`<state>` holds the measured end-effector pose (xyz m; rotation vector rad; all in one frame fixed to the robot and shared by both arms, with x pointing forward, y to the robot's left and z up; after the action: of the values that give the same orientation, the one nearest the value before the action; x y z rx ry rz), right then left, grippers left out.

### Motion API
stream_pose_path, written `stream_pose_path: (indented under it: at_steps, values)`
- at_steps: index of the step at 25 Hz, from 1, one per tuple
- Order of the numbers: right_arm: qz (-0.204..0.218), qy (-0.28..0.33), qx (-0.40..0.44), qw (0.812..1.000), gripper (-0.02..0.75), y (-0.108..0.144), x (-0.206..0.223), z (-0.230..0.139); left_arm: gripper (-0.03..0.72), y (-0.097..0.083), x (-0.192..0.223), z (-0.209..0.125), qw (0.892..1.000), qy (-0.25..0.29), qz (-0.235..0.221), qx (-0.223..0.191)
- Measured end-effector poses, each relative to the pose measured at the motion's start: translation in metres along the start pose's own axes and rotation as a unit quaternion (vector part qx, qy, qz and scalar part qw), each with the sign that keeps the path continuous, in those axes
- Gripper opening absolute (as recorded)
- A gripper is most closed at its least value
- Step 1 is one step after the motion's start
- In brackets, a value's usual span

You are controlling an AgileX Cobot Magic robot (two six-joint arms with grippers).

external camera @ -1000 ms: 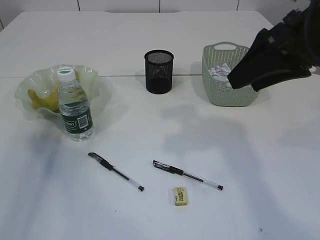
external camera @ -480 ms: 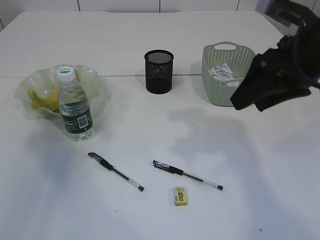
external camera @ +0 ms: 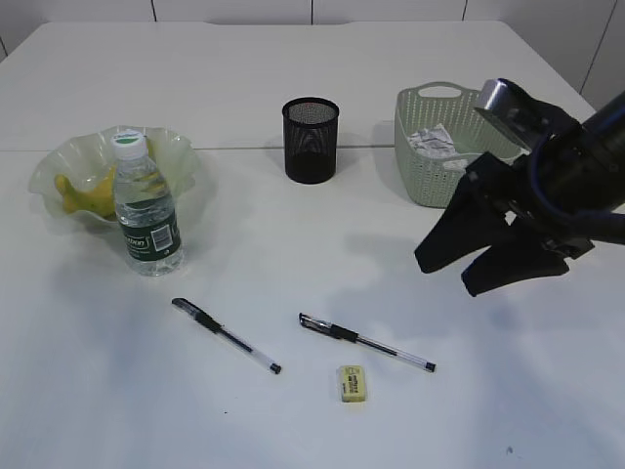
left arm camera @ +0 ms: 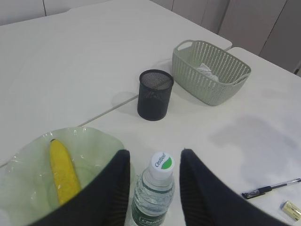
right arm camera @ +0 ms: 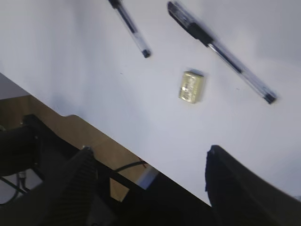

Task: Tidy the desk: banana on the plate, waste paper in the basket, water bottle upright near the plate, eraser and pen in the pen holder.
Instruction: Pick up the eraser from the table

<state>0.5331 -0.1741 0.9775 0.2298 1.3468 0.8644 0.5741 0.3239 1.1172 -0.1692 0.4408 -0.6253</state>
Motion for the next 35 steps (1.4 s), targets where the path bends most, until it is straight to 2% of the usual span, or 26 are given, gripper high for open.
stream_pose_path:
  at_steps: [7,13,15,17,21,25,30,32,35]
  values:
    - [0.050,-0.045,0.009,0.998,0.532,0.014,0.000,0.013,0.244,-0.002,0.000,-0.001,1.000,0.003,-0.008,-0.003]
    - [0.048,-0.044,-0.009,0.998,0.532,0.014,0.000,0.013,0.239,-0.003,0.000,-0.001,1.000,0.004,-0.011,-0.004]
    - [0.016,-0.022,-0.011,1.000,0.532,0.008,0.005,0.008,0.237,-0.003,0.000,-0.001,1.000,0.004,-0.010,-0.004]
    - [-0.035,0.009,-0.023,0.999,0.532,0.004,0.013,0.001,0.236,-0.003,0.000,-0.002,1.000,0.005,-0.010,-0.003]
    - [-0.103,0.059,-0.062,0.991,0.532,0.018,0.035,-0.009,0.235,-0.003,0.000,-0.002,1.000,0.006,-0.010,-0.003]
    - [-0.172,0.067,-0.076,0.980,0.528,0.027,0.046,-0.007,0.235,-0.003,0.000,-0.004,1.000,0.013,-0.009,-0.002]
    - [-0.276,0.076,-0.068,0.956,0.519,0.016,0.044,-0.009,0.234,-0.002,0.000,-0.007,1.000,0.023,-0.006,-0.002]
    - [-0.301,0.079,-0.054,0.949,0.519,0.012,0.047,-0.010,0.233,-0.002,0.000,-0.007,1.000,0.023,-0.006,-0.004]
    - [-0.308,0.091,-0.037,0.946,0.519,0.008,0.058,-0.012,0.233,-0.002,0.000,-0.007,1.000,0.024,-0.006,-0.007]
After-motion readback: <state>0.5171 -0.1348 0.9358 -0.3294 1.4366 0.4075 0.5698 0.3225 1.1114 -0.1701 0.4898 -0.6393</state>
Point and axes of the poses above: a point on each arm's last joint axis where the gripper is mounted, x pointing out along that axis toward the gripper, y along the wrist's bending axis when the last joint is at zero, z = x × y, the point moved 6 cm from there along x, pointing out along that axis toward the gripper, and after that the axes turned 10 degrees about -x, right-handed, at the moved point
